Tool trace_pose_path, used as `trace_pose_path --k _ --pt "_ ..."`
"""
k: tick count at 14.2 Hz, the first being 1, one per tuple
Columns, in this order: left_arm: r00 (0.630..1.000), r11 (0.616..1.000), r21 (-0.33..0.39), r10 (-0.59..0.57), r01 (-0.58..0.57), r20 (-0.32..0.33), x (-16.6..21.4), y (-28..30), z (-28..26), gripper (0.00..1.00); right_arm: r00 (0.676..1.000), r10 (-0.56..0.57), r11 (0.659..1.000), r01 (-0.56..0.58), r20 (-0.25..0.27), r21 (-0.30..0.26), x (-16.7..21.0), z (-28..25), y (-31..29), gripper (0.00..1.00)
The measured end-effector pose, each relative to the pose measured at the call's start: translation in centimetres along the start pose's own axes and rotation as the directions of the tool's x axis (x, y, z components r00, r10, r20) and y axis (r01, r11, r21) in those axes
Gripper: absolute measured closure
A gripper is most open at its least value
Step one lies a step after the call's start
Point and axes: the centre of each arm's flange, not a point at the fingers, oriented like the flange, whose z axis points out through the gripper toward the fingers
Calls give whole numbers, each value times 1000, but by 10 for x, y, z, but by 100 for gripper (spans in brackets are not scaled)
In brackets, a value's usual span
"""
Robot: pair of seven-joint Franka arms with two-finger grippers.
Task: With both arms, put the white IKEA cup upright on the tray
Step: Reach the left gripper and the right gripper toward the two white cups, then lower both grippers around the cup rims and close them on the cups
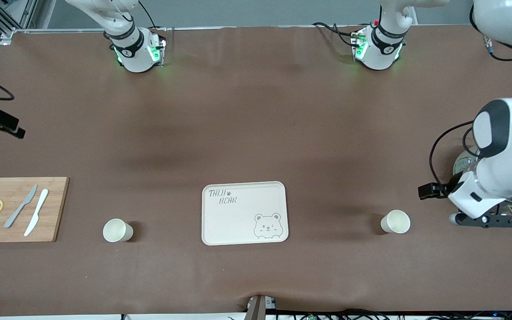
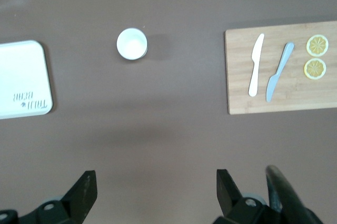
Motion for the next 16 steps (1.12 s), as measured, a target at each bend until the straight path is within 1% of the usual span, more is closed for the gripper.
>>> trace_pose_path --k 2,5,8,11,13,15,16 --pt "1000 1000 6 -3 3 -5 9 -4 28 0 1000 4 1000 -4 -10 2 13 16 3 0" --pt "1000 1000 10 -26 26 -6 21 -28 73 0 1000 6 1000 -6 0 7 32 48 6 0" --pt "1000 1000 10 -25 25 -19 29 -30 112 0 999 1 1000 -1 -40 14 61 90 4 0" --pt "999 1000 10 -14 14 -49 37 -22 140 0 999 -11 1000 12 -36 22 85 145 -3 0" --pt "998 1000 10 -10 11 -66 41 -20 158 0 999 -28 999 29 -42 21 99 181 -14 0" --pt "998 1000 7 -5 6 -61 41 -16 174 0 997 -53 999 53 -50 0 111 221 -22 0" --pt "999 1000 3 -2 2 -53 41 -13 180 0 997 -57 998 57 -48 -2 115 241 -23 0"
